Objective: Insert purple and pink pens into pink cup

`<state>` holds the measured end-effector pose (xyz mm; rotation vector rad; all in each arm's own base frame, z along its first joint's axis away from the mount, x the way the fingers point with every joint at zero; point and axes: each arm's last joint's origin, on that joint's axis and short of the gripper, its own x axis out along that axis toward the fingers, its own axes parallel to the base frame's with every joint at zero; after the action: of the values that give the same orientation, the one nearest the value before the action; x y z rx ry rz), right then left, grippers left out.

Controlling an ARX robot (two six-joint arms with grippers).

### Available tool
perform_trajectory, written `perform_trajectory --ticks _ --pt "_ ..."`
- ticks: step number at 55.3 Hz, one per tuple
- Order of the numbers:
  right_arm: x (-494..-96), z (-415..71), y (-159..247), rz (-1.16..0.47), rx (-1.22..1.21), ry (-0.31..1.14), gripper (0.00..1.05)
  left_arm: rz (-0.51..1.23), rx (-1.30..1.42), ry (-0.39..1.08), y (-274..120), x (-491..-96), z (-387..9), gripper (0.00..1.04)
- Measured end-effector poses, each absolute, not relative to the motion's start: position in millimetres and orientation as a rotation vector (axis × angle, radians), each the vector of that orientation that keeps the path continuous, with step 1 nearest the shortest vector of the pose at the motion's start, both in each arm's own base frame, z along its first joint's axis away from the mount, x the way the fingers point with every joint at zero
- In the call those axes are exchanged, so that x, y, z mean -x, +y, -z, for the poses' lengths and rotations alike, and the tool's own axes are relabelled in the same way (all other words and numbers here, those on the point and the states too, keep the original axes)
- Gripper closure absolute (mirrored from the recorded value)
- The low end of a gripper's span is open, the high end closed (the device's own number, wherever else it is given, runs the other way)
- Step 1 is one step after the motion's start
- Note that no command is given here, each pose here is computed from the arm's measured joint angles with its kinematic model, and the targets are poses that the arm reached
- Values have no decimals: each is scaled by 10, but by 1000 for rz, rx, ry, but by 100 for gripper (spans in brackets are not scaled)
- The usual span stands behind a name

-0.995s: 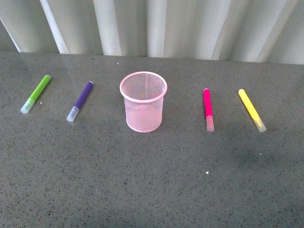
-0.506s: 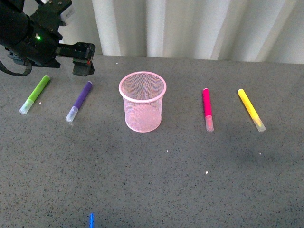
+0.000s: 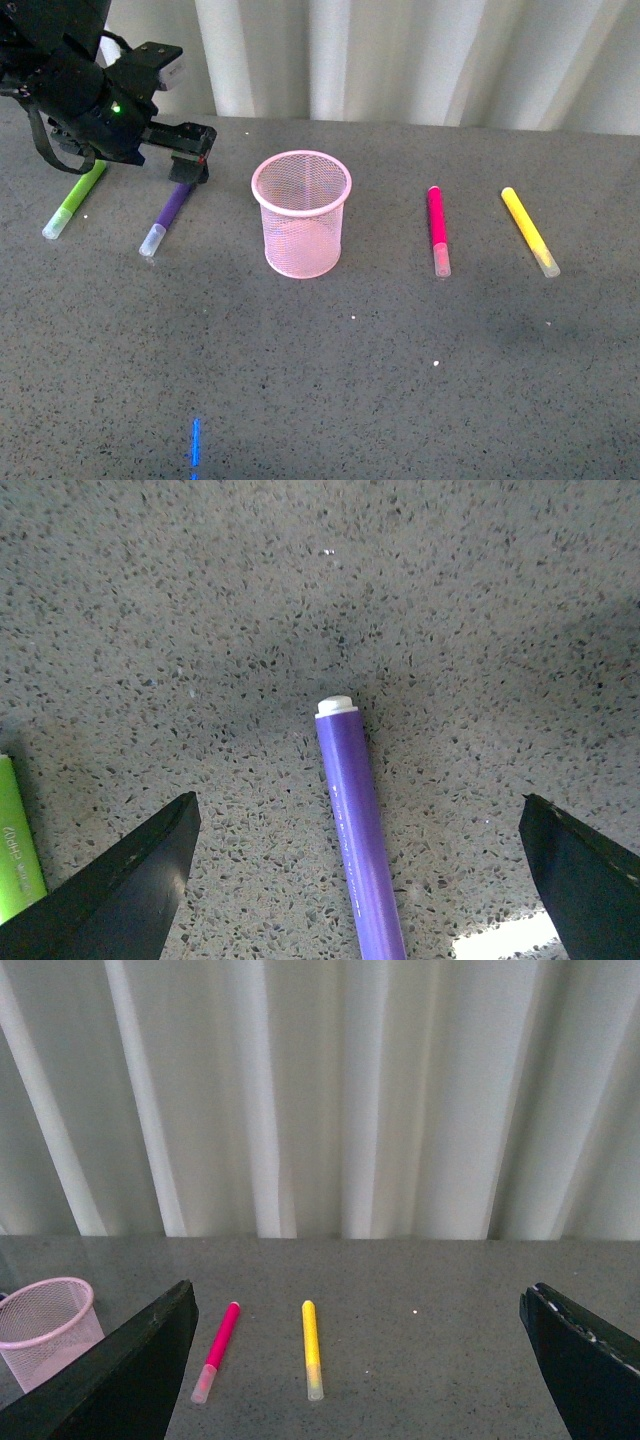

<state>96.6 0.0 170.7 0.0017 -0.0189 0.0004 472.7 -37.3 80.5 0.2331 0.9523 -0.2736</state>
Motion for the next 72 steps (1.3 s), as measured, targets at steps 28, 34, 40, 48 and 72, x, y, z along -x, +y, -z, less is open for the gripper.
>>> perform_trajectory --ticks 28,34,40,48,72 --pt "-966 -1707 0 0 -2 -19 7 295 -274 973 -496 -4845 -657 7" --pt "-966 -1707 0 0 -1 -19 7 296 -273 979 -499 -4837 -629 7" --pt "-966 -1707 0 0 -2 -19 7 291 -281 981 -502 -4822 -604 9" --pt "-966 -1707 0 0 -2 -19 7 291 -282 986 -506 -4805 -570 28" --pt "-966 -1707 0 0 -2 -19 7 300 -270 979 -545 -4751 -457 87"
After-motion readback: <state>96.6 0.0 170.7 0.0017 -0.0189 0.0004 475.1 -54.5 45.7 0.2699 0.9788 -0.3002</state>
